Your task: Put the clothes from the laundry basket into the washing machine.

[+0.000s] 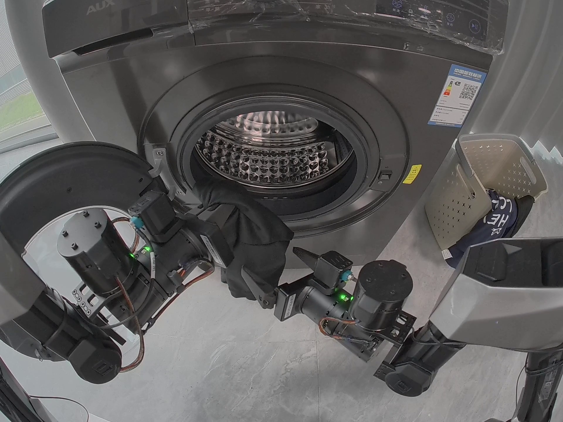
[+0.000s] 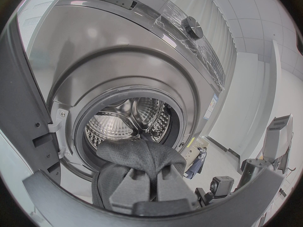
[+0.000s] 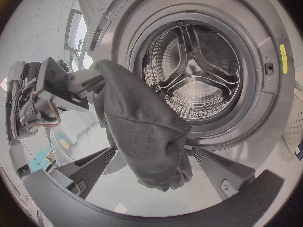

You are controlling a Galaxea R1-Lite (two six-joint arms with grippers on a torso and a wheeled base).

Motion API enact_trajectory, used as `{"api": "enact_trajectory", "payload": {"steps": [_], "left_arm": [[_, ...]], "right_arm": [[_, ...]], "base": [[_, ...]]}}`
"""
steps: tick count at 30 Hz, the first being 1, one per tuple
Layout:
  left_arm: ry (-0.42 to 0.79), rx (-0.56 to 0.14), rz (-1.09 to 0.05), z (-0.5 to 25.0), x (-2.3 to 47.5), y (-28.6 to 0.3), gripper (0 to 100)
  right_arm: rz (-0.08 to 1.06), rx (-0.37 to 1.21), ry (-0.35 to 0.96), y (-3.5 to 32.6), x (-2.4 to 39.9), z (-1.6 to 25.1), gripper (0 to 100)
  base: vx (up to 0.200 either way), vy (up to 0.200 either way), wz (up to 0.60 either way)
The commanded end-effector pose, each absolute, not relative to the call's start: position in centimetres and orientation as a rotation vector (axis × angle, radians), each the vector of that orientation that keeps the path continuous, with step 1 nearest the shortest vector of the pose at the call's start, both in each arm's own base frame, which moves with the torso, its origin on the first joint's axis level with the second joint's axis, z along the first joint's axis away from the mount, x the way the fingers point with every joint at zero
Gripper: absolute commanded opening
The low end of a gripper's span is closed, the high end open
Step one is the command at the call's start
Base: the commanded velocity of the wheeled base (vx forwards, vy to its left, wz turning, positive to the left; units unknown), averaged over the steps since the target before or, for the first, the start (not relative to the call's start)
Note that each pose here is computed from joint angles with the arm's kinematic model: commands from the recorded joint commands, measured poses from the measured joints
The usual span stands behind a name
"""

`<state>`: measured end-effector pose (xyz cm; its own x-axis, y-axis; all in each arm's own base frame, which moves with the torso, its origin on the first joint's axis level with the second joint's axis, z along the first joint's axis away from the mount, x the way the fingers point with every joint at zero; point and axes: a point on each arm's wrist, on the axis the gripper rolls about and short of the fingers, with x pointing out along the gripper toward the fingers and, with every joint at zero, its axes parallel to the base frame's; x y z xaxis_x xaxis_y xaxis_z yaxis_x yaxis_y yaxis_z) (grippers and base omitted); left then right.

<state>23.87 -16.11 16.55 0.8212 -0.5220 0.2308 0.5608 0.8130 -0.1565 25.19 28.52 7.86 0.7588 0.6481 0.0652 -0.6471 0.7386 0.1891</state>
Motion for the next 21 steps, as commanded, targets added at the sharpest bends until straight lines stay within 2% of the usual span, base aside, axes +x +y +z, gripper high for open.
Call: {"api": "enact_trajectory", "payload": {"steps": [1,6,7,12,19,21], "left_arm": [[-0.188,-0.225,-0.582,16.8,23.8,-16.1,0],[-0.188,-0.225,-0.582,16.8,23.8,-16.1,0],[-0.188,-0.225,-0.582,16.8,23.8,-16.1,0],[-0.185,-0.224,-0.581,16.7,23.8,-16.1,0],[-0.162,-0.217,-0.576,16.1,24.0,-15.9,0],[-0.16,-0.216,-0.576,16.0,24.0,-15.9,0]], "right_arm": [[0.708,0.206,0.005,29.1,26.0,7.1,100],[0.682,0.228,-0.041,29.2,27.5,7.6,100],[0.68,0.233,-0.051,29.2,27.7,7.8,0],[0.677,0.248,-0.074,29.0,27.8,8.5,0],[0.696,0.264,-0.098,27.0,25.0,11.8,0],[0.698,0.265,-0.099,26.9,24.9,11.9,0]], "base": [[0.0,0.0,0.0],[0.0,0.0,0.0],[0.0,0.0,0.0],[0.0,0.0,0.0],[0.0,0.0,0.0],[0.0,0.0,0.0]]}}
